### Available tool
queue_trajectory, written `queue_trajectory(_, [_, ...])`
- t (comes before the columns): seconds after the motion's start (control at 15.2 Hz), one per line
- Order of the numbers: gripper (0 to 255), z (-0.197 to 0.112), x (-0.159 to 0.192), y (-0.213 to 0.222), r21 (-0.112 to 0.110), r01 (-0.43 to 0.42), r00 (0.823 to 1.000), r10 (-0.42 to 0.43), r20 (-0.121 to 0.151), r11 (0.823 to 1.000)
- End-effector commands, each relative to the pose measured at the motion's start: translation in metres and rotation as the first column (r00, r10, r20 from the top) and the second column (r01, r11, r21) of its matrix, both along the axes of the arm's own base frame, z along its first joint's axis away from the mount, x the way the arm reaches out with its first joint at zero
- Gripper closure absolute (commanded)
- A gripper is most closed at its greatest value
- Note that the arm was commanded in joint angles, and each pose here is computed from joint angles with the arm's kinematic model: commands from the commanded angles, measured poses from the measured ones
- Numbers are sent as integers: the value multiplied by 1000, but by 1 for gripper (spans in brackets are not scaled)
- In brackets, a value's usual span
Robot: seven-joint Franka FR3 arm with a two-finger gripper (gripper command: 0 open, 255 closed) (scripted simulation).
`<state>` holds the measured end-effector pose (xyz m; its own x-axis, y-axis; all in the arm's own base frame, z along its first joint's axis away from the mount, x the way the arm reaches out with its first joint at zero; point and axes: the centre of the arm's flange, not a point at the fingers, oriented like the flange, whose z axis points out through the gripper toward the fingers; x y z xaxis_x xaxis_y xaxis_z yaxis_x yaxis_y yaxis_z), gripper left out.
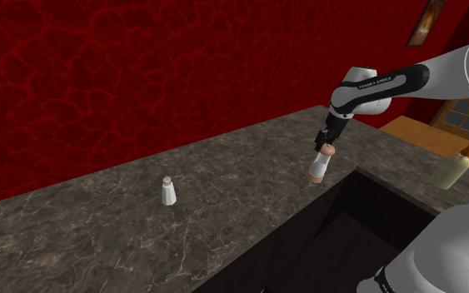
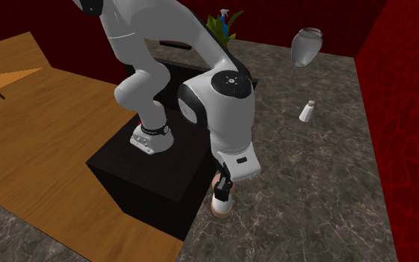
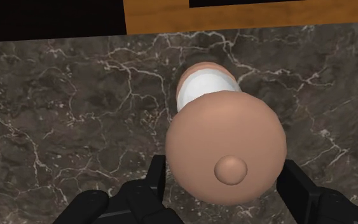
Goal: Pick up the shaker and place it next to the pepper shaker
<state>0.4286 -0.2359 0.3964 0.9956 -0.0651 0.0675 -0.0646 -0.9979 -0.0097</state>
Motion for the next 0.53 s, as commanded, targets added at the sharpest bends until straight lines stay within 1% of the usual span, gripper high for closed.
queue_trajectory(0.0, [255, -1, 0, 0, 1, 0, 1000, 0, -1, 1000])
queue_trajectory(0.26, [255, -1, 0, 0, 0, 0, 1000, 0, -1, 1000])
queue_trajectory(0.46, [255, 15, 0, 0, 0, 0, 1000, 0, -1, 1000])
